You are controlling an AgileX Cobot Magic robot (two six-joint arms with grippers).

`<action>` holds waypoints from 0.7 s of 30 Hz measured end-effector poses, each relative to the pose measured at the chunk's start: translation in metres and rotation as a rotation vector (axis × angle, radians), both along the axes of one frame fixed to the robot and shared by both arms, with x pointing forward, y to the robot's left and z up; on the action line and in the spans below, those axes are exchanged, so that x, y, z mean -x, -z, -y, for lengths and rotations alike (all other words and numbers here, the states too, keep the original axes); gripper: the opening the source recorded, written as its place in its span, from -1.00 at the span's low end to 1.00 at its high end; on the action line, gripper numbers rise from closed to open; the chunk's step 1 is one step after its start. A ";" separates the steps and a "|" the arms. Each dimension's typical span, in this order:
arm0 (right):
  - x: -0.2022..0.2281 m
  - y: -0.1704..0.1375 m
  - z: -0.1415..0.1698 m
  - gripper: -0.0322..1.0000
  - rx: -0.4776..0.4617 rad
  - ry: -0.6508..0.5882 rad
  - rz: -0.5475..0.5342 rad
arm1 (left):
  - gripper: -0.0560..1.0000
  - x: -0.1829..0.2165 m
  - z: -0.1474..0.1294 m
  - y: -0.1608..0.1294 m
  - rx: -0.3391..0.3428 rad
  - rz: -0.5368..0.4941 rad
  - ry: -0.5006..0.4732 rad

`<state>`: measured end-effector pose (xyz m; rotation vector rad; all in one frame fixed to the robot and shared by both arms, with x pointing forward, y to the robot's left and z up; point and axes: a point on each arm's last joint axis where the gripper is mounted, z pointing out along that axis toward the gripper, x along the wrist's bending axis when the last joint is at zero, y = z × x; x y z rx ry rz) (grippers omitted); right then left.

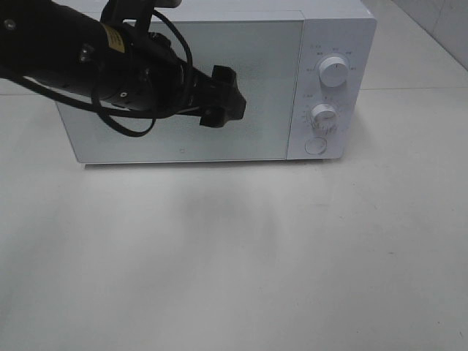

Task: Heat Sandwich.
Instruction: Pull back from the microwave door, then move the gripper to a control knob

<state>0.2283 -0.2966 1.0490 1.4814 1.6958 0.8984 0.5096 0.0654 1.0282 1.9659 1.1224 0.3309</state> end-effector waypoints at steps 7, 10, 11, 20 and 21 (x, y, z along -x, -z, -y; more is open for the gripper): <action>0.000 0.000 0.000 0.54 0.000 0.000 0.000 | 0.98 0.018 -0.014 -0.007 -0.120 -0.115 0.038; 0.000 0.000 0.000 0.54 0.000 0.000 0.000 | 0.98 0.028 -0.025 -0.011 -0.215 -0.158 0.058; 0.000 0.000 0.000 0.54 0.000 0.000 0.000 | 0.98 0.028 -0.025 -0.011 -0.215 -0.158 0.058; 0.000 0.000 0.000 0.54 0.000 0.000 0.000 | 0.98 0.045 -0.064 -0.011 -0.244 -0.204 -0.045; 0.000 0.000 0.000 0.54 0.000 0.000 0.000 | 0.98 0.045 -0.064 -0.011 -0.244 -0.204 -0.045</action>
